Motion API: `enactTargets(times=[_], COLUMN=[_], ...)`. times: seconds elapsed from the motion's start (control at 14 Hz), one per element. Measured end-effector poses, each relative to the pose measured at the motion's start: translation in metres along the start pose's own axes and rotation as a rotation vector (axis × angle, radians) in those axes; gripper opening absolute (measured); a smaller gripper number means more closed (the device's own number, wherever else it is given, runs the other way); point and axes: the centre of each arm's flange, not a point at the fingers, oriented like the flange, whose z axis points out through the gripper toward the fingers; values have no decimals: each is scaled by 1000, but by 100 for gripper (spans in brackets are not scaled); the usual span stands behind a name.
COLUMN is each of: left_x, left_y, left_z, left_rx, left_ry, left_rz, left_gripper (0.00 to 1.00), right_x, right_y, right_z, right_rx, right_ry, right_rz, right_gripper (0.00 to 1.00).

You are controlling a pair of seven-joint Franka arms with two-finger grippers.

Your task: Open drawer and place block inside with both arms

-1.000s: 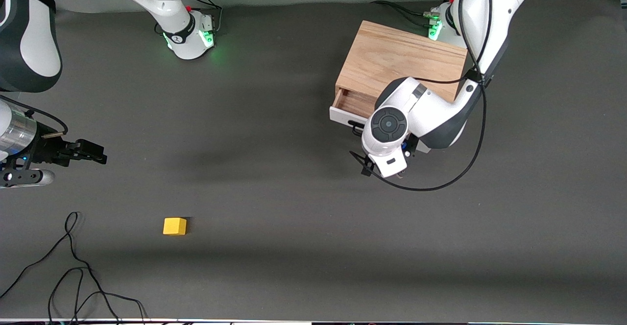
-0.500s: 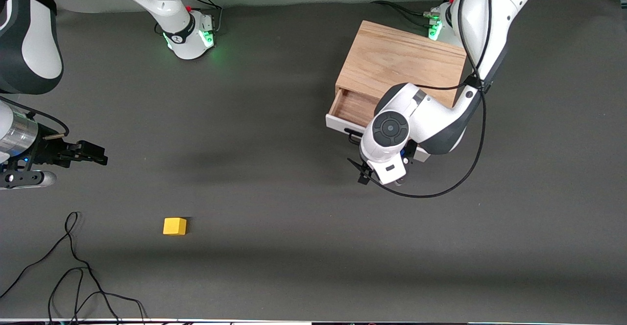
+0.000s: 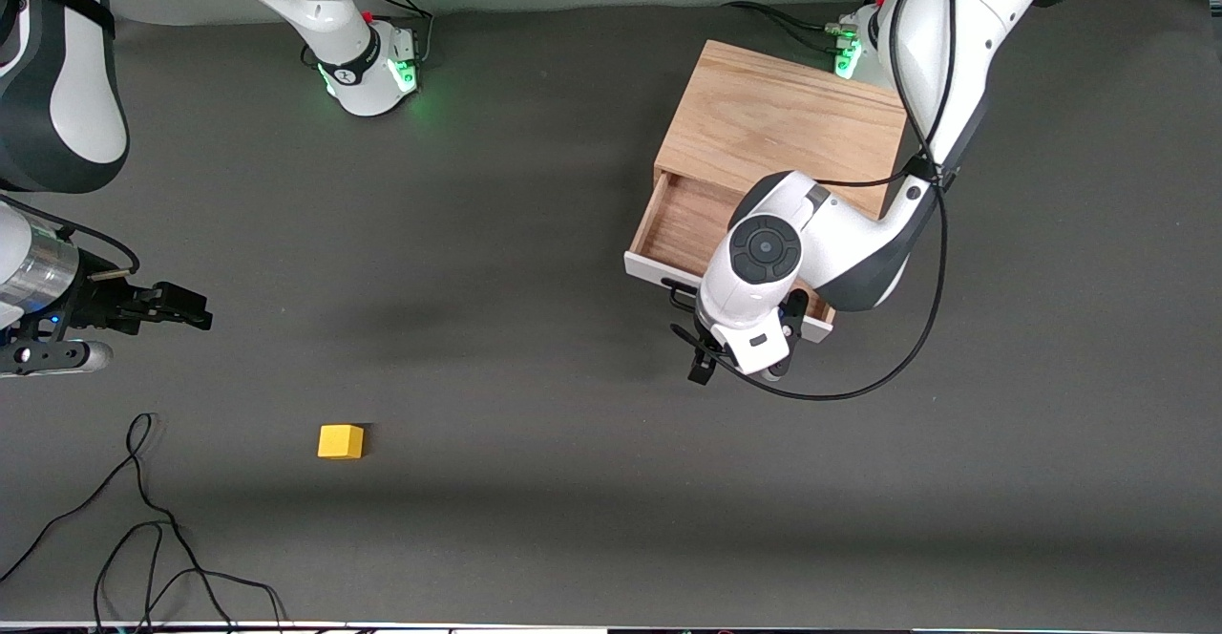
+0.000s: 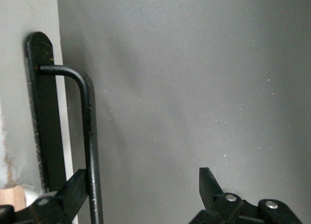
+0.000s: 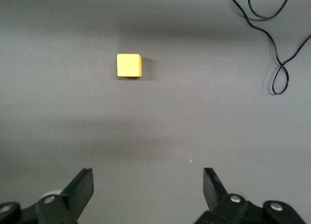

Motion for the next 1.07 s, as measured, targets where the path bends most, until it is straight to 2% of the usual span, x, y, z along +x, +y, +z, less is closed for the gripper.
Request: enactTargets(times=[0.5, 0.71, 0.93, 1.07], left_x=[3, 8, 27, 54], left_y=[18, 33, 52, 52], left_z=[-20, -46, -94, -126], left_rx=[-66, -130, -231, -222], left_ry=[-11, -13, 32, 72], left_rz=[-12, -19, -8, 31], left_gripper=[100, 100, 100, 100], right_x=[3, 8, 18, 31], right_y=[0, 1, 1, -1], right_z=[7, 17, 41, 78], right_rx=[0, 0, 4, 44], right_ry=[-2, 2, 4, 14], right_rz=[0, 0, 1, 17], right_gripper=[100, 100, 100, 100])
